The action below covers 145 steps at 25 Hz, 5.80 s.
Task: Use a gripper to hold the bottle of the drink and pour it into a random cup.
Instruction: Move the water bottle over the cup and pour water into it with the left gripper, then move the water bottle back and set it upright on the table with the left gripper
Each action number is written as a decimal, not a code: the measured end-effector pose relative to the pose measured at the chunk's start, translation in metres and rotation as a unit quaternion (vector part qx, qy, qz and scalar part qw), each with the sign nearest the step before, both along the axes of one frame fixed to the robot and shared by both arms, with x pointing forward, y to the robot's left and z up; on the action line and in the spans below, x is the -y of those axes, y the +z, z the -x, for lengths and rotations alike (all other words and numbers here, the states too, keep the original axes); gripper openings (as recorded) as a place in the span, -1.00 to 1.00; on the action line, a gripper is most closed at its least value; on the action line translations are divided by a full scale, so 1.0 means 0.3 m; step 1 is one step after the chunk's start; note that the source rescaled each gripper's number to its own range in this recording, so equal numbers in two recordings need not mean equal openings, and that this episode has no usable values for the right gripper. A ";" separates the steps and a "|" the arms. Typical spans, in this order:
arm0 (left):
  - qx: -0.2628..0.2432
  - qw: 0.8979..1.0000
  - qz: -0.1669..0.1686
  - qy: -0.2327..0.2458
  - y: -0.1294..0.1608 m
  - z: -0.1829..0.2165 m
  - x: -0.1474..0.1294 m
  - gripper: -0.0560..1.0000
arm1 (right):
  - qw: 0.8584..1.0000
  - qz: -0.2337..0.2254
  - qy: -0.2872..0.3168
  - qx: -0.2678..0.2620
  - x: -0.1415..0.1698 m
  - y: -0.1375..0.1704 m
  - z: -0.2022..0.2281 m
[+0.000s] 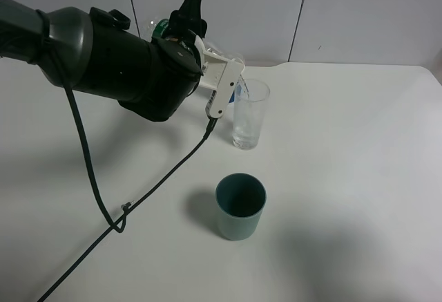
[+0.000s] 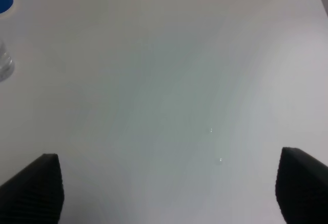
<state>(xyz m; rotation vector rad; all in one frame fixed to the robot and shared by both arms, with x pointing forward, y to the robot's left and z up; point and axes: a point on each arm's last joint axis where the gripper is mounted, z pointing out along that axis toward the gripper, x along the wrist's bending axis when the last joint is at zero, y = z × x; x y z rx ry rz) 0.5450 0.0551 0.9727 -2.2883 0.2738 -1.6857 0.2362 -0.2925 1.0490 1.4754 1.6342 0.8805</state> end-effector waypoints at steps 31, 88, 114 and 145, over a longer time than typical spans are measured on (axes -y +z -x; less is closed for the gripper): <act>0.000 1.000 -0.002 0.000 0.000 0.000 0.000 -0.89 | 1.000 0.000 0.000 0.000 0.000 0.000 0.000; 0.016 0.999 -0.043 -0.023 0.013 -0.005 0.007 -0.89 | 1.000 0.000 0.000 0.000 0.000 0.000 0.000; 0.031 0.995 -0.078 -0.045 0.023 -0.008 0.015 -0.89 | 1.000 0.000 0.000 0.000 0.000 0.000 0.000; 0.045 0.981 0.188 -0.027 0.145 0.018 0.013 -0.89 | 1.000 0.000 0.000 0.000 0.000 0.000 0.000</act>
